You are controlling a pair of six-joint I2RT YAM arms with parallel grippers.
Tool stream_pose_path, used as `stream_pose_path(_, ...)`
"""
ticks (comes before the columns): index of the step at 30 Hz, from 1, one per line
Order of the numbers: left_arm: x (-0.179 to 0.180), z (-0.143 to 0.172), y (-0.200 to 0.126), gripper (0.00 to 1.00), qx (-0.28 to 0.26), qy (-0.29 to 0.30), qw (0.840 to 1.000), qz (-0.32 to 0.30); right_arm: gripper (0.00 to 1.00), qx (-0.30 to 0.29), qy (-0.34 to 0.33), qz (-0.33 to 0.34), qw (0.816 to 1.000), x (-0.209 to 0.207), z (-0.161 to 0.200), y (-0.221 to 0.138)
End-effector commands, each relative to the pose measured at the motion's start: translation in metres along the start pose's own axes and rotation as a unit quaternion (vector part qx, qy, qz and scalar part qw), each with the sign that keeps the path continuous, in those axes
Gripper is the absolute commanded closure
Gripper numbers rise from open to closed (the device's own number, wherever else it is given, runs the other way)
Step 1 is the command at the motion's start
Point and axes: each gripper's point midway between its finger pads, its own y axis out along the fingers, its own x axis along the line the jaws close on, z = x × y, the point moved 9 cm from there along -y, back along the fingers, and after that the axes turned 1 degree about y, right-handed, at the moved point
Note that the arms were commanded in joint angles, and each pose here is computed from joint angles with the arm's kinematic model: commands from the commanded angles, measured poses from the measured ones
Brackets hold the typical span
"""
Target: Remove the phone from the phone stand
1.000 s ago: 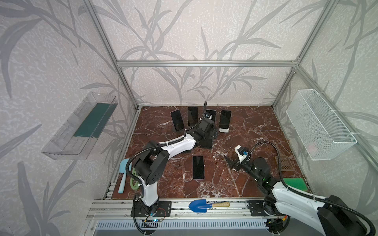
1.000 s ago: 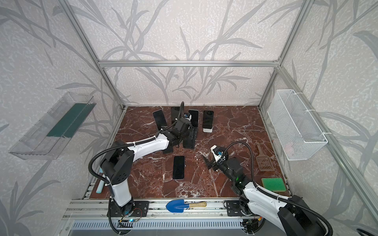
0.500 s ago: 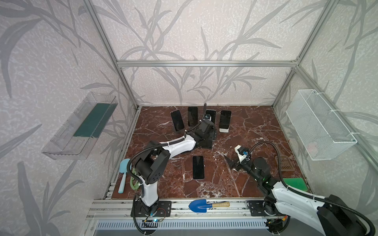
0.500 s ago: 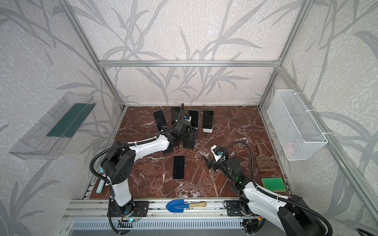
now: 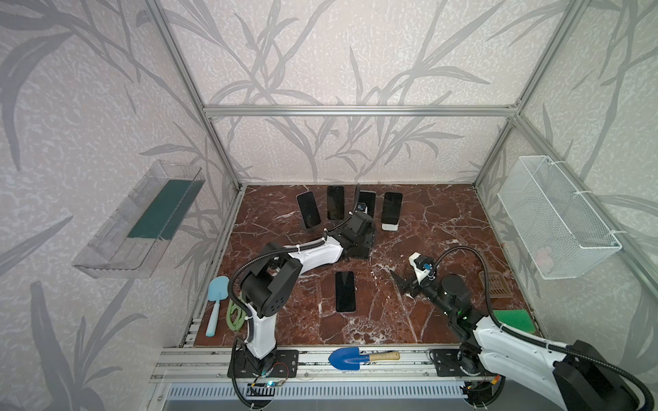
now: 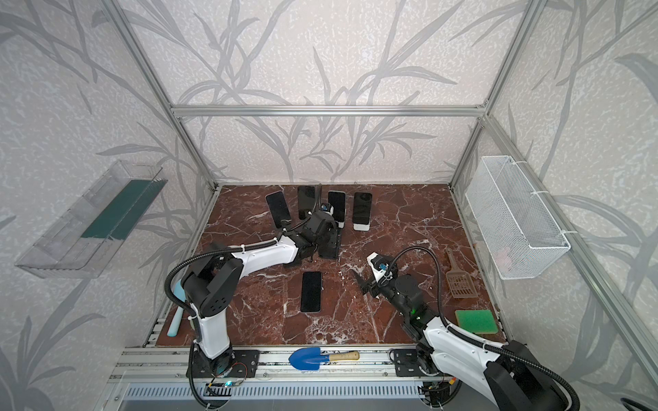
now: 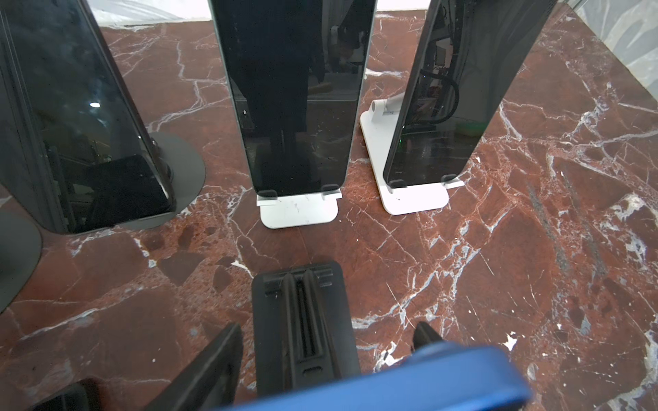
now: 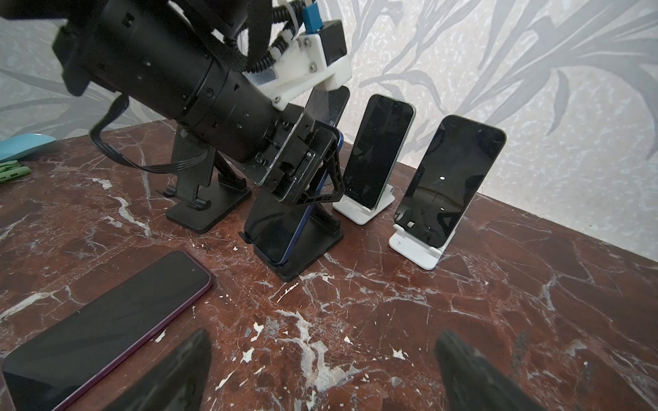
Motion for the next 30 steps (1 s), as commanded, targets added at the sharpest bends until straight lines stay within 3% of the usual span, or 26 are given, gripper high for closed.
stream_pose_path(1, 0.004, 0.000, 0.000, 0.26, -0.007, -0.005, 1.000, -0.011, 0.03, -0.027, 0.002, 0.008, 1.000, -0.002, -0.014, 0.001)
stream_pose_path(10, 0.005, -0.002, -0.004, 0.34, -0.013, -0.005, 1.000, -0.011, 0.03, -0.026, 0.004, 0.007, 1.000, -0.002, -0.014, 0.002)
stream_pose_path(21, 0.005, -0.006, -0.010, 0.36, -0.020, -0.004, 1.000, -0.011, 0.03, -0.026, 0.004, 0.006, 1.000, -0.001, -0.014, 0.002)
stream_pose_path(30, 0.000, -0.027, -0.033, 0.38, -0.048, -0.005, 0.999, 0.007, 0.03, -0.027, 0.005, 0.005, 1.000, -0.001, -0.014, 0.002)
